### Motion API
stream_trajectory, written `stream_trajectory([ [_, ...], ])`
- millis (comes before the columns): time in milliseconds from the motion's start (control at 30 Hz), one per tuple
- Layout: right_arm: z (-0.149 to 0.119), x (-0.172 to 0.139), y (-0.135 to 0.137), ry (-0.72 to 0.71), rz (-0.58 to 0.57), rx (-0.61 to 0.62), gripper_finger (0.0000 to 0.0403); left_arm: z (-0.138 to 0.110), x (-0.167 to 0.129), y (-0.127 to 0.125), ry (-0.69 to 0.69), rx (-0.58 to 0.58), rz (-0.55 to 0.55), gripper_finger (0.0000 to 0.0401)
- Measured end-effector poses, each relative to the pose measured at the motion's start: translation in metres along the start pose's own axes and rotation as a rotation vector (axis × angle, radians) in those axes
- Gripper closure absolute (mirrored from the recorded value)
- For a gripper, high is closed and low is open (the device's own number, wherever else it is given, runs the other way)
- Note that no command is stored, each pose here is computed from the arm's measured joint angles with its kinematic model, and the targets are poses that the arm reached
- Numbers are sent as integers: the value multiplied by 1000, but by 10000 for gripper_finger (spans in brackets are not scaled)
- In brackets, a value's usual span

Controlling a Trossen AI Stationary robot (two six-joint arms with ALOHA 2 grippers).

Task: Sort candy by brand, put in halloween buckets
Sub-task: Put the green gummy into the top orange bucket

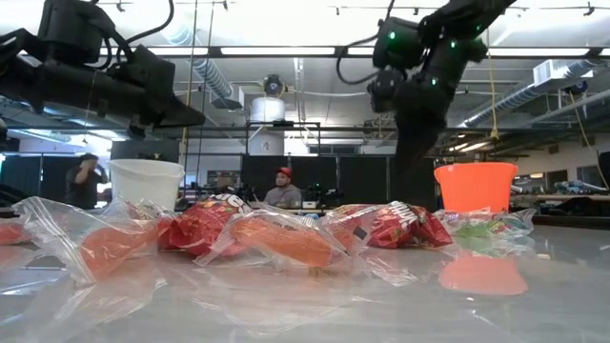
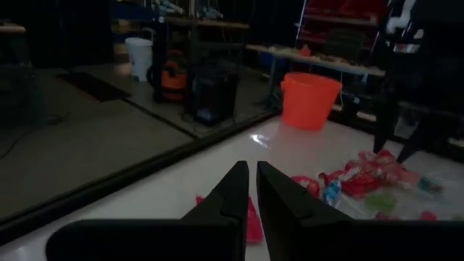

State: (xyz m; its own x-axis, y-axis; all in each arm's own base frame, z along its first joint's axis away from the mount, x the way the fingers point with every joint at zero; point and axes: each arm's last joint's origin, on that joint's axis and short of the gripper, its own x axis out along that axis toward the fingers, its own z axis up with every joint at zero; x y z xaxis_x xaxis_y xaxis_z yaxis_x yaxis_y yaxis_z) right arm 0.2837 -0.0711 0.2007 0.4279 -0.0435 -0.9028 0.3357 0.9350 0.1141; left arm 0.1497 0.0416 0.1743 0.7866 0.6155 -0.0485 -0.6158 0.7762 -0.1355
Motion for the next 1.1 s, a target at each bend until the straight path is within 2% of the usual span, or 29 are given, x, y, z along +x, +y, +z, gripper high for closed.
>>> stream_trajectory([
  [233, -5, 32, 5, 66, -60, -49, 241, -1, 1, 0, 2, 1, 0, 364],
  [500, -9, 68, 7, 144, -27, -77, 242, 0, 1, -1, 1, -1, -13, 364],
  [600, -10, 74, 7, 165, -22, -88, 256, 1, 1, -1, -9, 13, -14, 364],
  [700, -9, 71, 7, 152, -31, -112, 294, 4, 1, -1, -41, 24, -18, 364],
  [867, -8, 53, 7, 110, -39, -145, 386, 9, 0, -2, -88, 40, -22, 364],
  [1100, 2, 12, -7, -19, -72, -101, 395, 12, 3, 2, -104, 54, -10, 364],
])
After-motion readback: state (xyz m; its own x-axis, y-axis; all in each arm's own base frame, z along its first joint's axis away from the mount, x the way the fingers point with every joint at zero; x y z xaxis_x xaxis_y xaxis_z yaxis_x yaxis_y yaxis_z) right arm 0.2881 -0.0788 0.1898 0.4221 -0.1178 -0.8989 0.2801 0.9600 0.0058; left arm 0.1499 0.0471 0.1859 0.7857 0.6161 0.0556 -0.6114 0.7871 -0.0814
